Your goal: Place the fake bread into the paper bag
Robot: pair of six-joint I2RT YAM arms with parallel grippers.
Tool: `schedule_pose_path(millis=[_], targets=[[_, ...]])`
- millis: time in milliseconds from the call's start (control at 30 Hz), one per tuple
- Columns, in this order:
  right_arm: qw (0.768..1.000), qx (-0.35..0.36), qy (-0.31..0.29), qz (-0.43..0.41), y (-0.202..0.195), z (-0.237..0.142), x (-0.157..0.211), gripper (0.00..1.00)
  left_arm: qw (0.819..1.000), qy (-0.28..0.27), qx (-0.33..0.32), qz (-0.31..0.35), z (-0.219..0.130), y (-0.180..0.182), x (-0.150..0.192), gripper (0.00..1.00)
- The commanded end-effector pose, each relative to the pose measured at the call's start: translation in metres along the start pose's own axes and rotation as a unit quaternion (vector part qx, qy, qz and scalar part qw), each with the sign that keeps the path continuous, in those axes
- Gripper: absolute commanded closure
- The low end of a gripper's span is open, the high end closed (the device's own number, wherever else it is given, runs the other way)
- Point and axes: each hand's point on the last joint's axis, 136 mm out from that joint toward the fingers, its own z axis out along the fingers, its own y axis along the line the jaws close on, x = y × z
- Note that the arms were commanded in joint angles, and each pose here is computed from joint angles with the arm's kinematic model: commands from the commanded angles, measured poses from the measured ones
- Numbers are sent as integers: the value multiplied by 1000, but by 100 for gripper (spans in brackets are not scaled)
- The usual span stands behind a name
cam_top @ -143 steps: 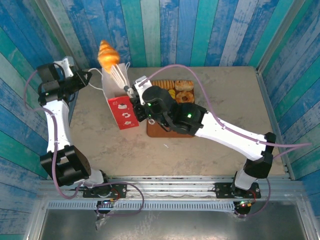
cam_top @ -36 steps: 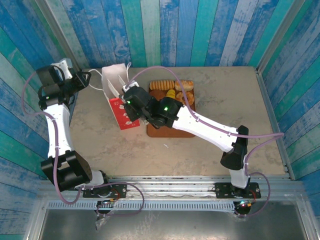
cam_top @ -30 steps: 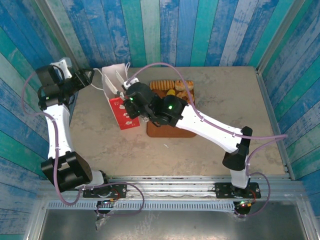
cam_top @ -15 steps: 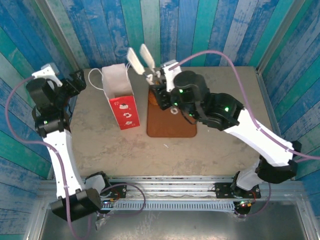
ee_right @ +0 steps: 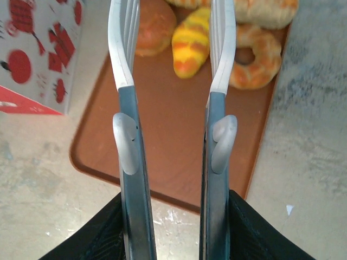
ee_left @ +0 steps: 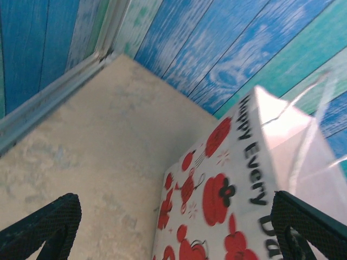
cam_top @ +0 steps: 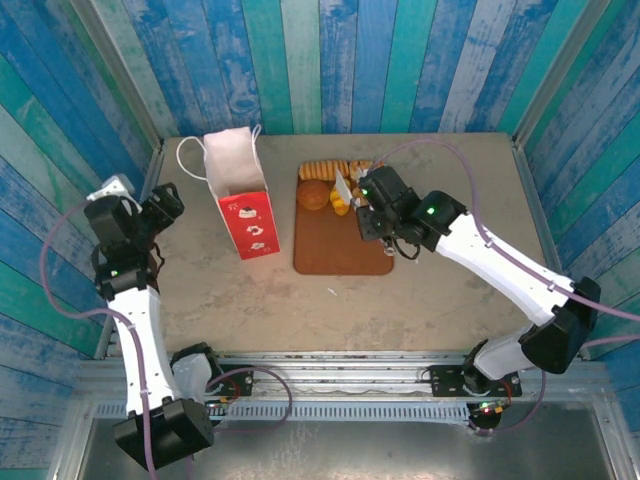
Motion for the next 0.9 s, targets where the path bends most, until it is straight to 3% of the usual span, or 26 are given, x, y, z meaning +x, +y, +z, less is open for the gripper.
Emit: schedule_pose_path(millis=[0, 367, 867], targets=[[1000, -5, 8, 27, 3, 16, 1, 54, 999, -30, -20, -23, 0, 10, -6, 6], [995, 19, 92, 28, 3, 86, 26, 53, 1000, -8, 4, -29, 12, 11, 13, 6], [993, 45, 111, 23, 4, 129, 23, 53, 1000, -2, 14, -27, 16, 6, 10, 6]])
